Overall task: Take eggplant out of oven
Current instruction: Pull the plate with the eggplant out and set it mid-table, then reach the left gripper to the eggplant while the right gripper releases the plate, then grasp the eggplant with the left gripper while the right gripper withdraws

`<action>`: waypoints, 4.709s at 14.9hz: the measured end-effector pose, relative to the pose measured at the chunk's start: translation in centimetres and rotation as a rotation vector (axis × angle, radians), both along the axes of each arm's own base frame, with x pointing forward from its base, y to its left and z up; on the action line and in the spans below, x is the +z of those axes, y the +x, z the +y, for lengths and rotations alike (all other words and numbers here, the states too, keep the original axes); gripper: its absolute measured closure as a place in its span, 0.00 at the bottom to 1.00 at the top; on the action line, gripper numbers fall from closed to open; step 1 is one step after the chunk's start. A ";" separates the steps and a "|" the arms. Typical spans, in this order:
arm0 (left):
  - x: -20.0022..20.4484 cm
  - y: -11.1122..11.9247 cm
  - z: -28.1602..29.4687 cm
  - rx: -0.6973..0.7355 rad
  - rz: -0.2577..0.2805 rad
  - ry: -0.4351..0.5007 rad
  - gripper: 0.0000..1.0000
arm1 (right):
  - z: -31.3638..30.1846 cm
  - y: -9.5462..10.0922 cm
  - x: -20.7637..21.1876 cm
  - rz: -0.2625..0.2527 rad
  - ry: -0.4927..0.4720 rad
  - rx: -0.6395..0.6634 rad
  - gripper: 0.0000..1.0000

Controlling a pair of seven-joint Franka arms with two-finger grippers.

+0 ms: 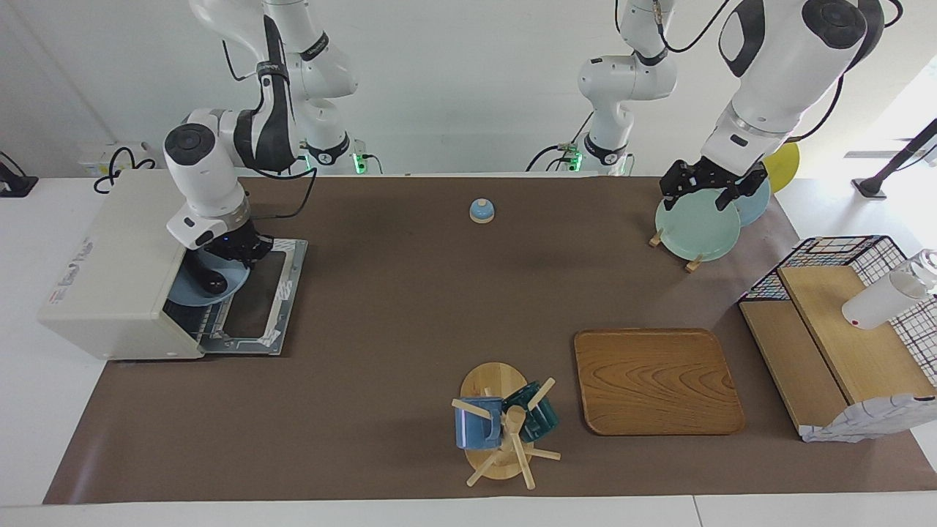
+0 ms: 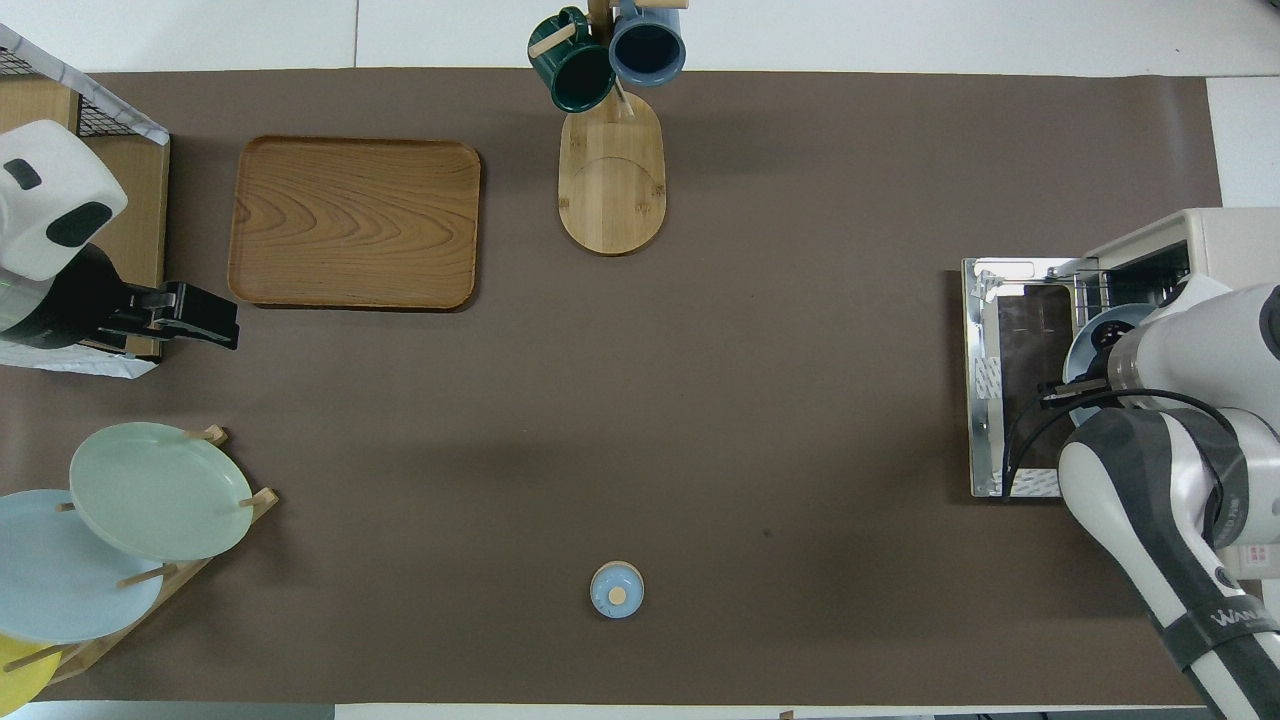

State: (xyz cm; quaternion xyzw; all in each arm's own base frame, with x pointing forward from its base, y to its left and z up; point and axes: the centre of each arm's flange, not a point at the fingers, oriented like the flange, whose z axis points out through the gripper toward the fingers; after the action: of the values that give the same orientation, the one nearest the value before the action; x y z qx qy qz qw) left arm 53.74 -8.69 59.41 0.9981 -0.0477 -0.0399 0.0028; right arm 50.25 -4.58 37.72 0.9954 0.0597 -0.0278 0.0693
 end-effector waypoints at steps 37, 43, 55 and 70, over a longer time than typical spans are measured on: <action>-6.5 -1.3 -14.2 0.046 -0.055 -0.111 0.00 | 21.3 9.5 2.2 0.119 -0.122 0.015 0.99; -15.3 -3.8 -28.9 0.070 -0.076 -0.163 0.00 | 15.5 5.6 -6.0 0.087 -0.147 0.037 0.99; -26.5 -7.0 -38.0 0.022 -0.097 -0.199 0.00 | 11.8 3.8 -8.6 0.099 -0.231 0.178 0.99; -28.6 -7.3 -37.7 0.016 -0.088 -0.186 0.54 | -1.5 1.6 9.5 0.143 -0.166 0.201 0.99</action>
State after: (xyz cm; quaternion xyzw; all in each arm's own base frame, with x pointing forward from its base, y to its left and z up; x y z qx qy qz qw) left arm 46.46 -46.39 30.80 0.9946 -0.0432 0.0085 0.0938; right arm 51.82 -6.04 47.18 0.9708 0.1613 -0.0963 0.1493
